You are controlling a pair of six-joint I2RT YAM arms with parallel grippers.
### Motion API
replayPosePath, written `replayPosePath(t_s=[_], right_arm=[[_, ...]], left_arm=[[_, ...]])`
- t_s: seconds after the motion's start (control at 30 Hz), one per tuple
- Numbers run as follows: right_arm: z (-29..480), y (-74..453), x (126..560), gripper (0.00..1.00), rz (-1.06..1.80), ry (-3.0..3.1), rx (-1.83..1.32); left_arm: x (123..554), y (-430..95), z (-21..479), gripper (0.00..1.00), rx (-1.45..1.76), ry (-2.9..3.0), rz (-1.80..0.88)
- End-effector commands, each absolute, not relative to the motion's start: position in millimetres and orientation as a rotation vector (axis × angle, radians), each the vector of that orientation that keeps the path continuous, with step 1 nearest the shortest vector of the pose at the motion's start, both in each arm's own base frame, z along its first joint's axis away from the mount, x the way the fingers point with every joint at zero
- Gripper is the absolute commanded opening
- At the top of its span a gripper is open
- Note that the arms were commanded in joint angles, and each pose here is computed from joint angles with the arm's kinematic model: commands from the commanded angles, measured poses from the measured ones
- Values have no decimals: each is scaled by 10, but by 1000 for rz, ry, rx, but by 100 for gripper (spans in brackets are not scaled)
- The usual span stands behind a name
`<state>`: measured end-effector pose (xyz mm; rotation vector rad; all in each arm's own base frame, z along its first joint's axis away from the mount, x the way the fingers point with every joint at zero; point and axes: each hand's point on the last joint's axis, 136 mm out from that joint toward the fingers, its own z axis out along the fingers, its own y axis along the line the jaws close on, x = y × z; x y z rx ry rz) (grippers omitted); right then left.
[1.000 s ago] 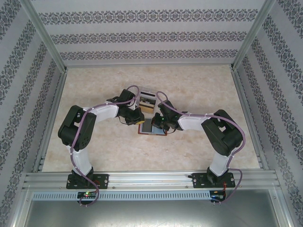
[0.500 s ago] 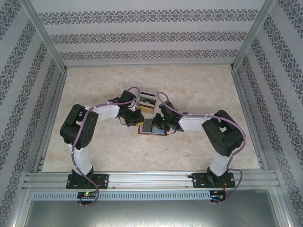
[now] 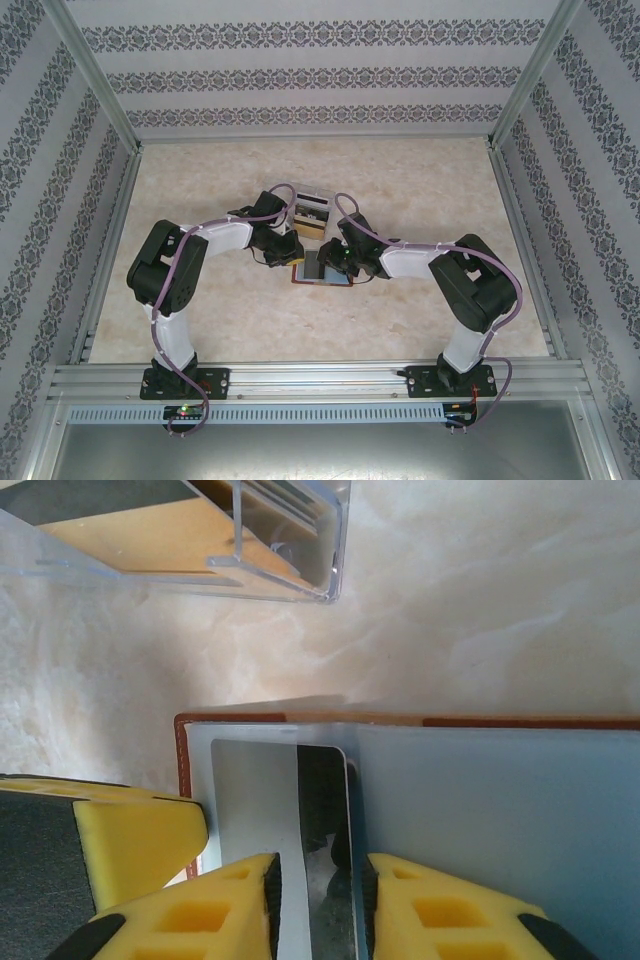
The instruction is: Take the credit cards out of the card holder
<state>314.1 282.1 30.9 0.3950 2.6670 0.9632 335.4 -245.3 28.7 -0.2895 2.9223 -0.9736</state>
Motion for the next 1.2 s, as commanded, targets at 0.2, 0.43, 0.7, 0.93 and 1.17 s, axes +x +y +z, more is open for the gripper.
replayPosePath(t_s=[0.2, 0.43, 0.7, 0.93, 1.17], right_arm=[[217, 2872, 3107, 30, 993, 2709, 397], [238, 2902, 3115, 26, 1017, 2703, 379], [249, 2797, 3131, 9, 968, 2688, 389], [268, 2533, 3098, 2, 915, 2666, 409], [491, 2387, 3116, 0, 942, 2582, 345]], left_arm=[[3228, -2389, 79, 9, -295, 2999, -899], [3220, -2381, 62, 10, -310, 3002, -893], [3219, -2365, 58, 10, -314, 3004, -881], [3232, -2371, 86, 11, -300, 2999, -879], [3320, -2490, 276, 15, -247, 2938, -991]])
